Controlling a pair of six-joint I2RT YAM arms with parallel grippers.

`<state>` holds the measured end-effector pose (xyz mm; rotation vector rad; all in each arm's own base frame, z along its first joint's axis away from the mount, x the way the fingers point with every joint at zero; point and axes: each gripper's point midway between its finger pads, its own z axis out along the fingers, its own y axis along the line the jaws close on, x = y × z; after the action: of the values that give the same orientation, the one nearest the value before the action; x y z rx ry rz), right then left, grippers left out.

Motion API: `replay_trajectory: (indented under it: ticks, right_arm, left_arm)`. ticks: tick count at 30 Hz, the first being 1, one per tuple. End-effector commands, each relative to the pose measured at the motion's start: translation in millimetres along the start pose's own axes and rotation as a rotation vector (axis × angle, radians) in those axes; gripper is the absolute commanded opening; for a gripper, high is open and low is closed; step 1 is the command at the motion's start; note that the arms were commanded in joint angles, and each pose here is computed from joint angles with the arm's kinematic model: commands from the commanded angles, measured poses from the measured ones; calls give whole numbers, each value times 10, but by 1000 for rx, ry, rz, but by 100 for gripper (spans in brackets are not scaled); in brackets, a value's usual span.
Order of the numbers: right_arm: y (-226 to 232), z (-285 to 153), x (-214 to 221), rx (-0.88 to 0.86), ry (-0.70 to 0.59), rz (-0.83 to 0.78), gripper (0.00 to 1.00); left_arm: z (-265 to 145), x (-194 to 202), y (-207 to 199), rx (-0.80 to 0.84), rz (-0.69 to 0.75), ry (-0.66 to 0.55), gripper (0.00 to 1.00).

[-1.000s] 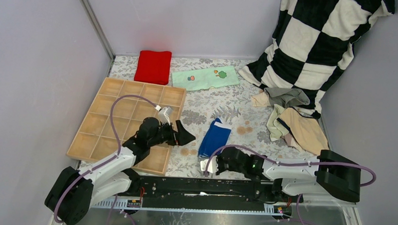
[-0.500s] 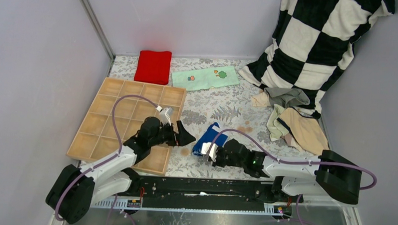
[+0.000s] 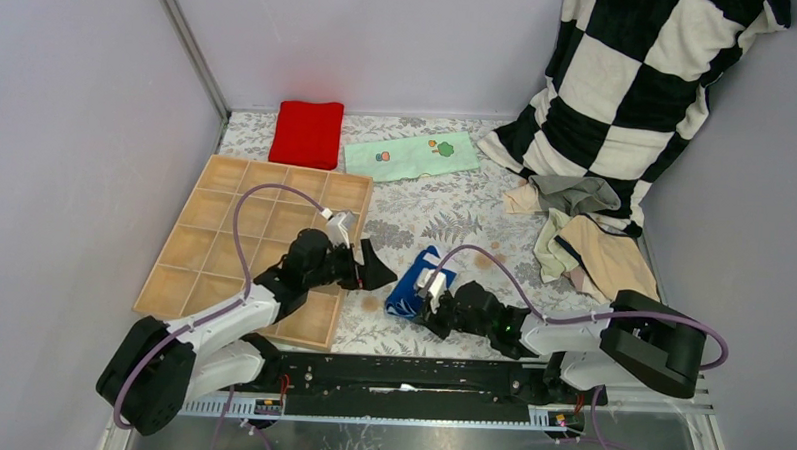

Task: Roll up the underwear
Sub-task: Roll the underwear to the center of the board.

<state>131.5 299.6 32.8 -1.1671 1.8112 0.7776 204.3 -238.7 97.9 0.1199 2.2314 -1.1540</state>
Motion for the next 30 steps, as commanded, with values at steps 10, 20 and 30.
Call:
replay_trajectory:
  ticks: [10, 20, 30]
  right_arm:
    - [-241, -2, -150, 18, -108, 459, 0]
    - [-336, 94, 65, 41, -27, 670, 0]
    - [-503, 135, 305, 144, 136, 833, 0]
  left_arm:
    - [104, 50, -62, 4, 57, 24, 98]
    - [197, 118, -37, -19, 73, 55, 97]
    - [329, 219, 50, -53, 95, 86, 91]
